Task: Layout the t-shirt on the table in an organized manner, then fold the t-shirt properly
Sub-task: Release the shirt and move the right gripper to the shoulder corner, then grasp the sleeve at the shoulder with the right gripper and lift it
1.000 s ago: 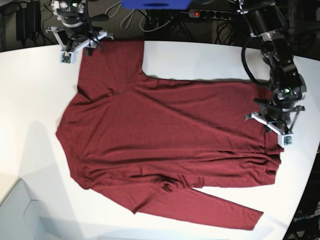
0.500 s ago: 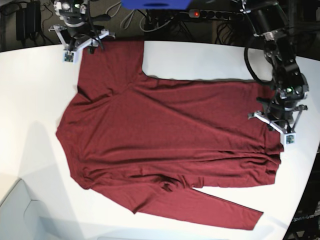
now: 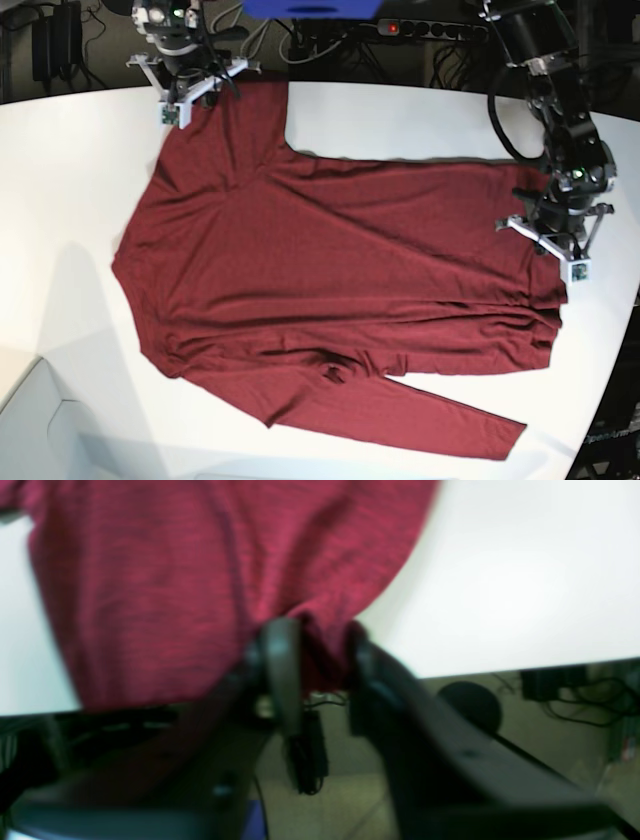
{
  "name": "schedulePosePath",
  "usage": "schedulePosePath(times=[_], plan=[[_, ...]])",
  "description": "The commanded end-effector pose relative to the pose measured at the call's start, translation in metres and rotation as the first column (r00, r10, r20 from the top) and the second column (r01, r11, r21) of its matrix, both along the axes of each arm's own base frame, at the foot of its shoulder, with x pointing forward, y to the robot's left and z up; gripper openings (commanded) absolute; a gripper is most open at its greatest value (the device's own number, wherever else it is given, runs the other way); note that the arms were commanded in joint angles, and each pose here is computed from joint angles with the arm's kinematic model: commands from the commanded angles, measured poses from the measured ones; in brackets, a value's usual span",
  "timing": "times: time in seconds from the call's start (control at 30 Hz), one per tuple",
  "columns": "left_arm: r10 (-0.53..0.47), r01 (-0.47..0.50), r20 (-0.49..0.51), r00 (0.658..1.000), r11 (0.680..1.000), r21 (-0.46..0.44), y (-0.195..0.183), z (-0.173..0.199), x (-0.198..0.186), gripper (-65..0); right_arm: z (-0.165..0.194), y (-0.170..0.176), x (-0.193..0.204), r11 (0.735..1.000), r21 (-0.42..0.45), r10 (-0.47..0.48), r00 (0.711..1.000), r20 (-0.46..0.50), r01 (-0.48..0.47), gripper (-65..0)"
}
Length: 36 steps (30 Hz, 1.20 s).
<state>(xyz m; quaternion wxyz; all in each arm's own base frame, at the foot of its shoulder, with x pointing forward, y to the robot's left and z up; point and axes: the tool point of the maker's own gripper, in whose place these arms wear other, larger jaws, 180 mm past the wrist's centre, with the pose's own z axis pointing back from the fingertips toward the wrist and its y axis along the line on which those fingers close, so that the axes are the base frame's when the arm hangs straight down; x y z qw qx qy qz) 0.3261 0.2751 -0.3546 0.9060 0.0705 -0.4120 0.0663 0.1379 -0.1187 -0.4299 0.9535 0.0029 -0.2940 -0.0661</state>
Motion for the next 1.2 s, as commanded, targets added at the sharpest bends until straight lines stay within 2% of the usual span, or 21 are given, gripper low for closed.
schedulePosePath(times=[0.0, 0.03, 0.27, 0.47, 0.73, 0.93, 1.07, 1.17], plan=[[-0.002, 0.000, 0.054, 0.999, 1.000, 0.024, 0.005, 0.017, 0.009, -59.8, 0.001, 0.001, -0.001, 1.000, 0.007, -0.003, 1.000, -0.002, 0.003, -61.5], [-0.002, 0.000, 0.054, 0.999, 1.000, 0.024, 0.005, 0.017, 0.009, -59.8, 0.003, 0.002, 0.004, 1.000, 0.008, -0.002, 1.000, 0.010, 0.002, -65.0], [-0.015, 0.010, 0.107, 0.994, 0.999, 0.048, 0.001, 0.038, 0.008, -59.8, 0.017, 0.000, 0.027, 1.000, 0.008, -0.002, 0.999, 0.047, 0.002, -65.0], [-0.047, 0.031, 0.186, 0.982, 0.996, 0.087, -0.009, 0.070, 0.005, -59.8, 0.051, 0.007, 0.067, 1.000, 0.020, 0.016, 0.990, 0.143, -0.019, -65.0], [-0.055, 0.054, 0.171, 0.984, 0.999, 0.005, -0.020, 0.056, -0.011, -59.8, 0.082, 0.022, 0.122, 0.997, 0.036, 0.055, 0.973, 0.224, -0.065, -65.0], [-0.057, 0.064, 0.140, 0.988, 0.997, -0.043, -0.027, 0.042, -0.025, -59.8, 0.125, 0.046, 0.174, 0.989, 0.037, 0.124, 0.938, 0.325, -0.144, -65.0], [-0.059, 0.066, 0.125, 0.990, 0.996, -0.055, -0.028, 0.036, -0.031, -59.8, 0.138, 0.057, 0.203, 0.983, 0.029, 0.160, 0.928, 0.336, -0.180, -65.0], [-0.061, 0.067, 0.119, 0.991, 0.996, -0.052, -0.029, 0.035, -0.034, -59.8, 0.134, 0.065, 0.221, 0.979, 0.023, 0.186, 0.927, 0.327, -0.204, -65.0]])
